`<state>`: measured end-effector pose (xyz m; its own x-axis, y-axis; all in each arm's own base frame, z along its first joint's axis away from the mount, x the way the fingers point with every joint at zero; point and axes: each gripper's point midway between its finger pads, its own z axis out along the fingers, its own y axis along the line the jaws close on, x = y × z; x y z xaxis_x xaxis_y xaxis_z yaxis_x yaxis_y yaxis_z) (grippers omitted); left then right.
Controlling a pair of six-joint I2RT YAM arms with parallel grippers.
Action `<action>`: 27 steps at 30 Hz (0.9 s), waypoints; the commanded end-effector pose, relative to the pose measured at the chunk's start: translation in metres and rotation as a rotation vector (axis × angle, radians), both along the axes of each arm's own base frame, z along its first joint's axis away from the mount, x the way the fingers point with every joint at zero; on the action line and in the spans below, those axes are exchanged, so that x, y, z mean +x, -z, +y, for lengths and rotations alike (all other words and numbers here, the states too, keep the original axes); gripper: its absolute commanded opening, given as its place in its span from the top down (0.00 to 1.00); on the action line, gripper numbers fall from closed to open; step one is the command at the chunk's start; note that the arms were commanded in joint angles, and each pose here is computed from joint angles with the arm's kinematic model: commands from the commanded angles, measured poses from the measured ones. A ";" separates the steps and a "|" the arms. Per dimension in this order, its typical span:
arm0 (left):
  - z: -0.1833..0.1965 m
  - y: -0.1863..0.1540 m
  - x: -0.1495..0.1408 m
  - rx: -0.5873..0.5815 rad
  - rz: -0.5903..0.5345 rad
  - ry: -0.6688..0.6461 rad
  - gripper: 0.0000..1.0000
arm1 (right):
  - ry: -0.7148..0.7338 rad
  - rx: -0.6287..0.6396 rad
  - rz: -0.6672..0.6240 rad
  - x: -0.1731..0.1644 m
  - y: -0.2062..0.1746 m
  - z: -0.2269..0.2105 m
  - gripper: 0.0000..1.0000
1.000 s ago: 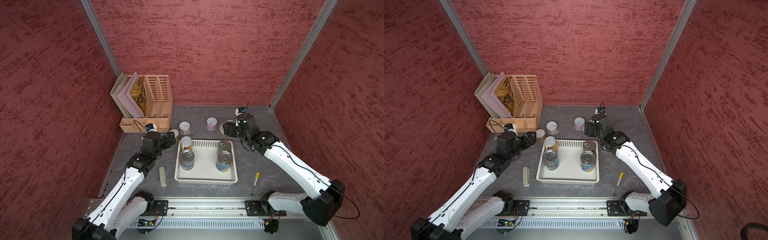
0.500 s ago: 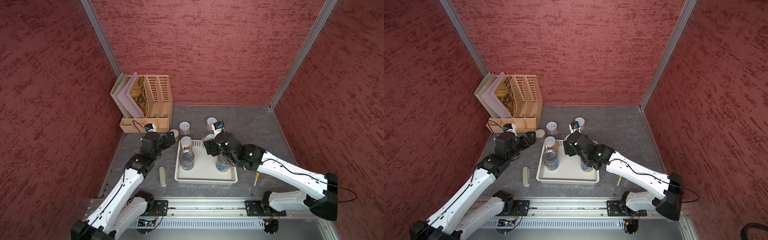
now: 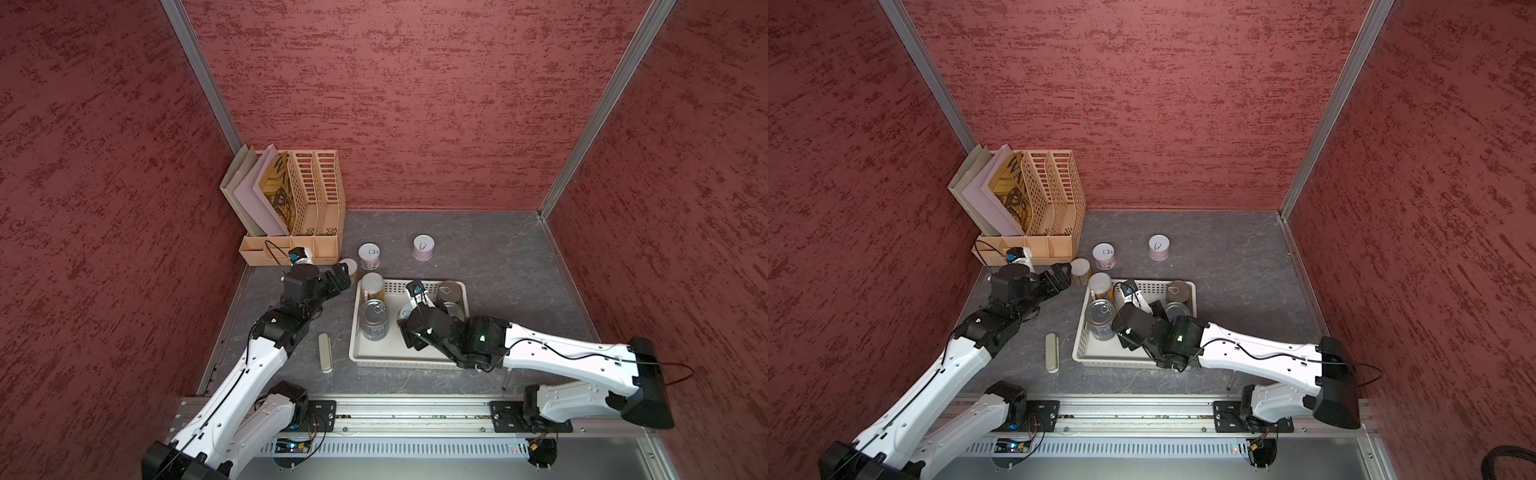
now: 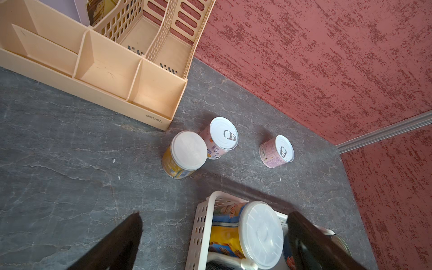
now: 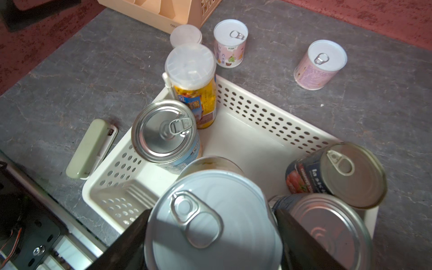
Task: Put the canned food in the basket
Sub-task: Place the canned food in the basket.
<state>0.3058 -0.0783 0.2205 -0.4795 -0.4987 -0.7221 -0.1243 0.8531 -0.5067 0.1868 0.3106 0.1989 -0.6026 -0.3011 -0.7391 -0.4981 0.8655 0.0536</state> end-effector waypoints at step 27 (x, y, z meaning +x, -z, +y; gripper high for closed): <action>0.003 -0.004 -0.005 -0.003 -0.011 -0.006 0.00 | 0.176 -0.209 0.197 -0.049 0.085 -0.078 0.55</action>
